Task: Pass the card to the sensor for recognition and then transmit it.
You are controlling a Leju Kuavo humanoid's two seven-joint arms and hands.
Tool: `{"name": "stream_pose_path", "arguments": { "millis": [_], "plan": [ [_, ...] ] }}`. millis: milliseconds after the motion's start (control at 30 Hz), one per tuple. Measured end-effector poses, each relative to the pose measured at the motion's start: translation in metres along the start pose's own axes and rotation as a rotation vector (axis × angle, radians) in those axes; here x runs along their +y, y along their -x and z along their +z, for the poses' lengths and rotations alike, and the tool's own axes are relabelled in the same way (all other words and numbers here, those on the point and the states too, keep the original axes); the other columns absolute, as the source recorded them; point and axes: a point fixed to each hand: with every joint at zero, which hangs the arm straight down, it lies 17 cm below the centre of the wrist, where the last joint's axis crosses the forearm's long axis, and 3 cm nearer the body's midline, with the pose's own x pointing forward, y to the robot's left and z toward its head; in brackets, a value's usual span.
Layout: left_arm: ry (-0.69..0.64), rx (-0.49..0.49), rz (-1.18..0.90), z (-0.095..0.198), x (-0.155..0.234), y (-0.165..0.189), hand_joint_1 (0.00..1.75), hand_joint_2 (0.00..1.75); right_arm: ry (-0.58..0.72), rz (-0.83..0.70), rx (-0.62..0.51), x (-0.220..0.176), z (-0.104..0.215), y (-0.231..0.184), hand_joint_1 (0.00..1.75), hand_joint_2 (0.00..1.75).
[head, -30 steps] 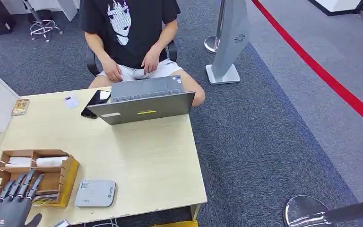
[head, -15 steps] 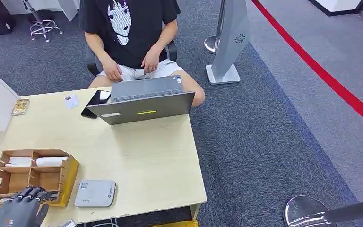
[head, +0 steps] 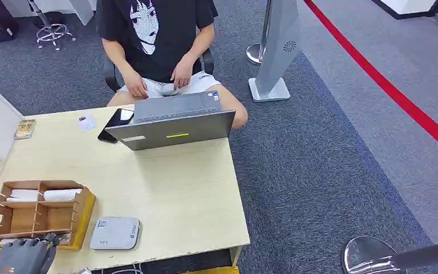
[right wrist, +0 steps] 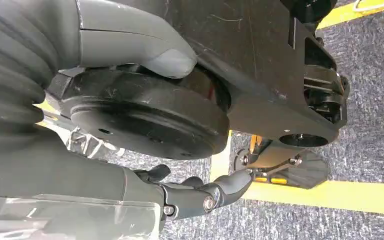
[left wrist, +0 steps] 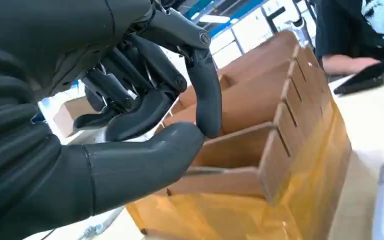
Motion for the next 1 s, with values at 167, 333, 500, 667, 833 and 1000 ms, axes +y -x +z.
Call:
{"name": "stream_pose_path", "arguments": {
  "millis": [167, 333, 500, 667, 833, 1000],
  "plan": [
    [-0.058, -0.009, -0.012, -0.003, 0.017, -0.001, 1.75, 1.75, -0.001, 0.003, 0.000, 0.001, 0.000, 0.000, 0.00, 1.75],
    [-0.127, -0.012, -0.026, -0.007, 0.034, -0.005, 0.98, 1.75, -0.003, -0.001, 0.001, 0.000, 0.000, 0.000, 0.00, 1.75],
    [-0.177, -0.011, -0.034, -0.011, 0.047, -0.009, 0.00, 1.75, -0.002, -0.003, 0.004, 0.000, 0.000, 0.000, 0.00, 1.75],
    [-0.187, -0.017, -0.035, -0.013, 0.052, -0.015, 0.00, 1.75, -0.002, -0.004, 0.008, -0.001, 0.000, 0.000, 0.00, 1.75],
    [-0.149, -0.035, -0.021, -0.012, 0.049, -0.032, 0.00, 1.75, 0.000, -0.020, 0.010, -0.001, 0.000, 0.000, 0.00, 1.75],
    [-0.099, -0.081, -0.060, -0.004, 0.042, -0.055, 0.00, 1.75, 0.003, -0.033, 0.011, -0.002, 0.000, 0.000, 0.00, 1.75]
  ]
}}
